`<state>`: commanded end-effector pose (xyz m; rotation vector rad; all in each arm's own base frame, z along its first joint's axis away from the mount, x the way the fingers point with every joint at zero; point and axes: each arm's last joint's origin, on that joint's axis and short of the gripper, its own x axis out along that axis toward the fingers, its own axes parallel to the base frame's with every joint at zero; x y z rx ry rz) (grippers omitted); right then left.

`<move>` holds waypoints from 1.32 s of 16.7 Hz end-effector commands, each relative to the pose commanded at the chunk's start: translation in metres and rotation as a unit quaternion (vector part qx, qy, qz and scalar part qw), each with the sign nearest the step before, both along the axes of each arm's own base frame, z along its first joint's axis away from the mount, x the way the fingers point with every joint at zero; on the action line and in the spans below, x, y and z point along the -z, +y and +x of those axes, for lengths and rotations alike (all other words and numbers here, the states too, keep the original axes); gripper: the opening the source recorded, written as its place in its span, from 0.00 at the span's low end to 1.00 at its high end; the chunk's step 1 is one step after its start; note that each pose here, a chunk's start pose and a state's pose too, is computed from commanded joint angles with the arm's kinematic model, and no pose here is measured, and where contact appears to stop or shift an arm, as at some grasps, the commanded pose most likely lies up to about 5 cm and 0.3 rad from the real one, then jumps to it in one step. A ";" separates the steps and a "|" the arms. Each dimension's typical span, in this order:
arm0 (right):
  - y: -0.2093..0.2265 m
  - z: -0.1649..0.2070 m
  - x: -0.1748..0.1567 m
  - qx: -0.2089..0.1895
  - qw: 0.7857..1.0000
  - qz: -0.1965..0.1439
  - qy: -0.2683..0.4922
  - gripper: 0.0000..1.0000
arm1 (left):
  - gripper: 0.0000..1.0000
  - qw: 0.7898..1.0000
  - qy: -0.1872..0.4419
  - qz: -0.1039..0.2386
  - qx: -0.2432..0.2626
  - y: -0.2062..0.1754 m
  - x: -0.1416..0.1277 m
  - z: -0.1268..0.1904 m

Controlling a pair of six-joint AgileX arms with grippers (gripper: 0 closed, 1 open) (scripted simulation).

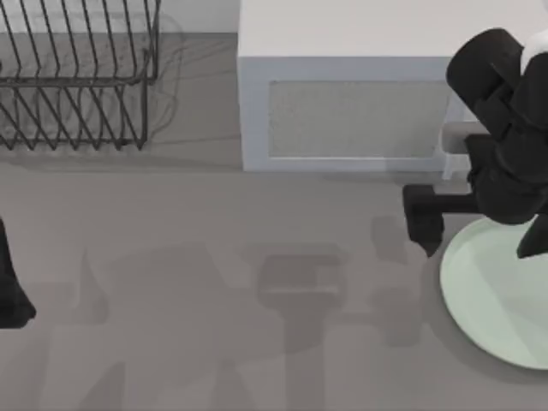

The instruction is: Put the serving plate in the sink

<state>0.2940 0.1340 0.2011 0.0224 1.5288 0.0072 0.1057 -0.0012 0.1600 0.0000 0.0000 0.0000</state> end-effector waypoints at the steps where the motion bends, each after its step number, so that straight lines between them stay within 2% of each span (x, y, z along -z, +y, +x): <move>1: 0.004 0.003 0.003 0.000 1.000 -0.005 0.011 1.00 | 1.00 1.000 0.000 0.000 0.000 0.000 0.000 0.000; 9: 0.006 0.006 0.011 0.002 1.000 -0.009 0.022 1.00 | 1.00 1.000 0.000 0.000 0.000 0.000 0.000 0.000; 17: 0.008 0.008 0.097 0.000 1.000 -0.007 0.016 1.00 | 1.00 1.000 0.000 0.000 0.000 0.000 0.000 0.000; 22: 0.008 0.006 0.108 0.000 1.000 -0.009 0.021 1.00 | 1.00 1.000 0.000 0.000 0.000 0.000 0.000 0.000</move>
